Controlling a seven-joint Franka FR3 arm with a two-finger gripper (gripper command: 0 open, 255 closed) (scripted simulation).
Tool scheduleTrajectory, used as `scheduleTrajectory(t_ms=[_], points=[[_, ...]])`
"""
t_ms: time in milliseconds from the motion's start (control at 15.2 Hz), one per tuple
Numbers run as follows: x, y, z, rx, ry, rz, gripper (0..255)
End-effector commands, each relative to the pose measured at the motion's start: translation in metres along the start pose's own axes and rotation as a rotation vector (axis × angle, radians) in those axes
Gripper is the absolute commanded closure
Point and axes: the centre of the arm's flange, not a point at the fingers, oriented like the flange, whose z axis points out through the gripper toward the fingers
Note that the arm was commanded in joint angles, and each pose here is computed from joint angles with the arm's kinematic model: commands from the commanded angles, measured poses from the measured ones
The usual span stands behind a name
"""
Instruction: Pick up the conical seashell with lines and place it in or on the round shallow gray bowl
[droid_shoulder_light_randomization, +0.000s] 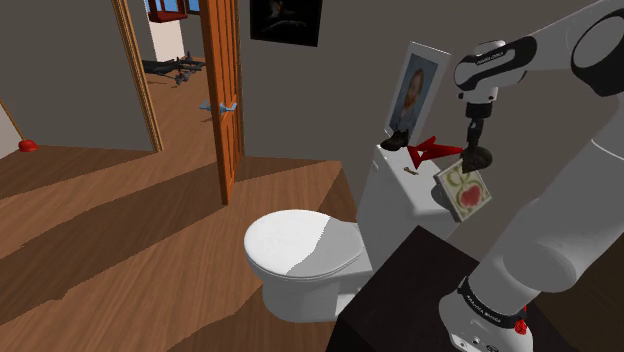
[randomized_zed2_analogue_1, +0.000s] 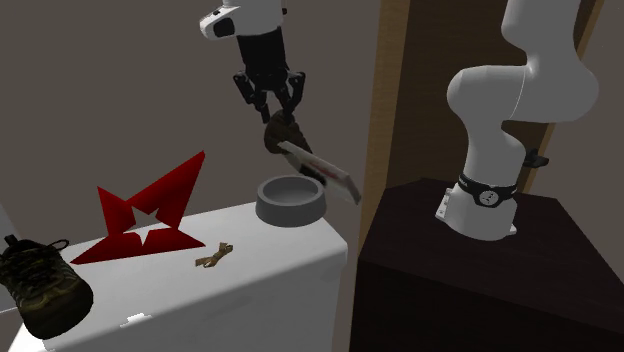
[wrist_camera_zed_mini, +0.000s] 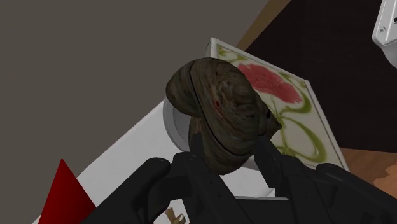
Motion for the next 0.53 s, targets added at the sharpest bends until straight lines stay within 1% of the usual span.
scheduleTrajectory(t_ms=[0,462], points=[[0.002,0.000,0.011,-0.001,0.001,0.000,255],[0.013,0.000,0.047,-0.001,0.001,0.000,255]])
